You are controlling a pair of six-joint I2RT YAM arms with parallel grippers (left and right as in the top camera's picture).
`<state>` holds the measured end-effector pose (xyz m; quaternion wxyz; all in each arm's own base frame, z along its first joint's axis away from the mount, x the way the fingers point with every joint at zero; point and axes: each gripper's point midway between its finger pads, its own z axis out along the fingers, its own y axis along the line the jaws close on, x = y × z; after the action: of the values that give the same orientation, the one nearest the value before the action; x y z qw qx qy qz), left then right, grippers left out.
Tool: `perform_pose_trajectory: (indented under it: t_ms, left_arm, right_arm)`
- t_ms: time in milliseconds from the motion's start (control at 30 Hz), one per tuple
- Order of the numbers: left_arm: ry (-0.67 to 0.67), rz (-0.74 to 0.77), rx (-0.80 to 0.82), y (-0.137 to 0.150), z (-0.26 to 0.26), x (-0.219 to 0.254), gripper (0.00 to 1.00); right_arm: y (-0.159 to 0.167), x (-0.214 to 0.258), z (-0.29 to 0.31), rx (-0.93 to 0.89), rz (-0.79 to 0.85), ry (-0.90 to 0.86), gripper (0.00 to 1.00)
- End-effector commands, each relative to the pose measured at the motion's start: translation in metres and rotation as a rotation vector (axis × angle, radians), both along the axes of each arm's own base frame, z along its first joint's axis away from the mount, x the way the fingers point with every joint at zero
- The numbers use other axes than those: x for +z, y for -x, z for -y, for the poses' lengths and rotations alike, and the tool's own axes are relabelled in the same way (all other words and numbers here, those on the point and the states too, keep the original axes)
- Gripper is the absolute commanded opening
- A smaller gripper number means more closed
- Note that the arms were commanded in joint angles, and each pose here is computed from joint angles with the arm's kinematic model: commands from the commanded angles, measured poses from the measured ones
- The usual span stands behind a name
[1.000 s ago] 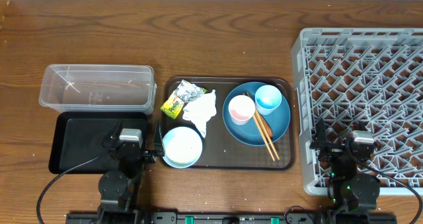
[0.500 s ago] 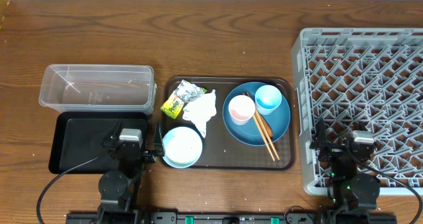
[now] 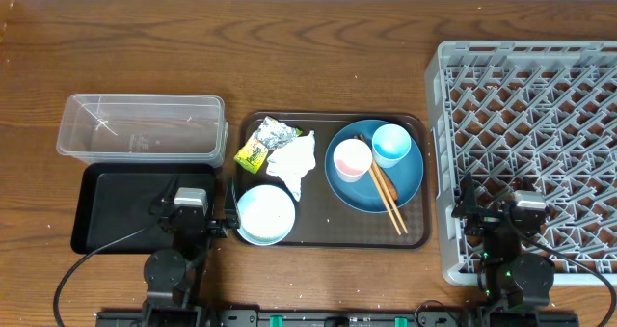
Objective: Sort waste into correct bins and load items into the dishwasher rack
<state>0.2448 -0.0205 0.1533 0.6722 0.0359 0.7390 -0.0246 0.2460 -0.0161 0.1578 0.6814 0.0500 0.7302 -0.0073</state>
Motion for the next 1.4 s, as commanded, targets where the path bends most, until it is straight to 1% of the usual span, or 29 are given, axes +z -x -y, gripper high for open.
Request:
perform_pose_trajectory:
  t_ms: [0, 33, 133, 200, 267, 367, 433, 567, 633, 700, 767, 833, 867, 1000, 1100, 1200, 1367]
  left_arm:
    - [0.021, -0.022, -0.028, 0.001, 0.005, -0.007, 0.98]
    - [0.07, -0.033, -0.084, 0.003, 0.015, -0.008, 0.98]
    - [0.083, 0.032, -0.193, 0.005, 0.033, 0.009, 0.98]
    - [0.088, 0.117, -0.314, 0.012, 0.052, 0.031, 0.98]
    - [0.153, 0.211, -0.411, 0.022, 0.066, 0.063, 0.98]
    - [0.302, 0.273, -0.448, 0.036, 0.067, 0.111, 0.98]
    - [0.339, 0.304, -0.459, 0.048, 0.067, 0.146, 0.98]
    - [0.343, 0.331, -0.471, 0.066, 0.066, 0.207, 0.98]
    - [0.333, 0.332, -0.51, 0.075, 0.071, 0.242, 0.98]
    - [0.322, 0.298, -0.567, 0.079, 0.081, 0.272, 0.98]
    - [0.31, 0.2, -0.627, 0.075, 0.092, 0.291, 0.98]
    - [0.317, 0.051, -0.642, 0.066, 0.098, 0.297, 0.98]
    - [0.315, -0.049, -0.632, 0.059, 0.1, 0.295, 0.98]
    - [0.251, -0.403, -0.572, 0.042, 0.097, 0.272, 0.98]
    - [0.265, -0.66, -0.452, 0.03, 0.084, 0.245, 0.98]
    - [0.285, -0.842, -0.405, 0.023, 0.081, 0.221, 0.98]
    - [0.303, -1.029, -0.361, 0.007, 0.08, 0.186, 0.98]
  right_arm:
    - [0.0, 0.0, -0.004, 0.013, 0.003, -0.009, 0.99]
    - [0.0, 0.0, -0.004, 0.013, 0.003, -0.009, 0.99]
    - [0.0, 0.0, -0.004, 0.013, 0.003, -0.009, 0.99]
    - [0.0, 0.0, -0.004, 0.013, 0.003, -0.009, 0.99]
    - [0.0, 0.0, -0.004, 0.013, 0.003, -0.009, 0.99]
    - [0.0, 0.0, -0.004, 0.013, 0.003, -0.009, 0.99]
    - [0.0, 0.0, -0.004, 0.013, 0.003, -0.009, 0.99]
    - [0.0, 0.0, -0.004, 0.013, 0.003, -0.009, 0.99]
    - [0.0, 0.0, -0.004, 0.013, 0.003, -0.009, 0.99]
    - [0.0, 0.0, -0.004, 0.013, 0.003, -0.009, 0.99]
    - [0.0, 0.0, -0.004, 0.013, 0.003, -0.009, 0.99]
    - [0.0, 0.0, -0.004, 0.013, 0.003, -0.009, 0.99]
    - [0.0, 0.0, -0.004, 0.013, 0.003, -0.009, 0.99]
    - [0.0, 0.0, -0.004, 0.013, 0.003, -0.009, 0.99]
    - [0.0, 0.0, -0.004, 0.013, 0.003, -0.009, 0.99]
    - [0.0, 0.0, -0.004, 0.013, 0.003, -0.009, 0.99]
    - [0.0, 0.0, -0.004, 0.013, 0.003, -0.009, 0.99]
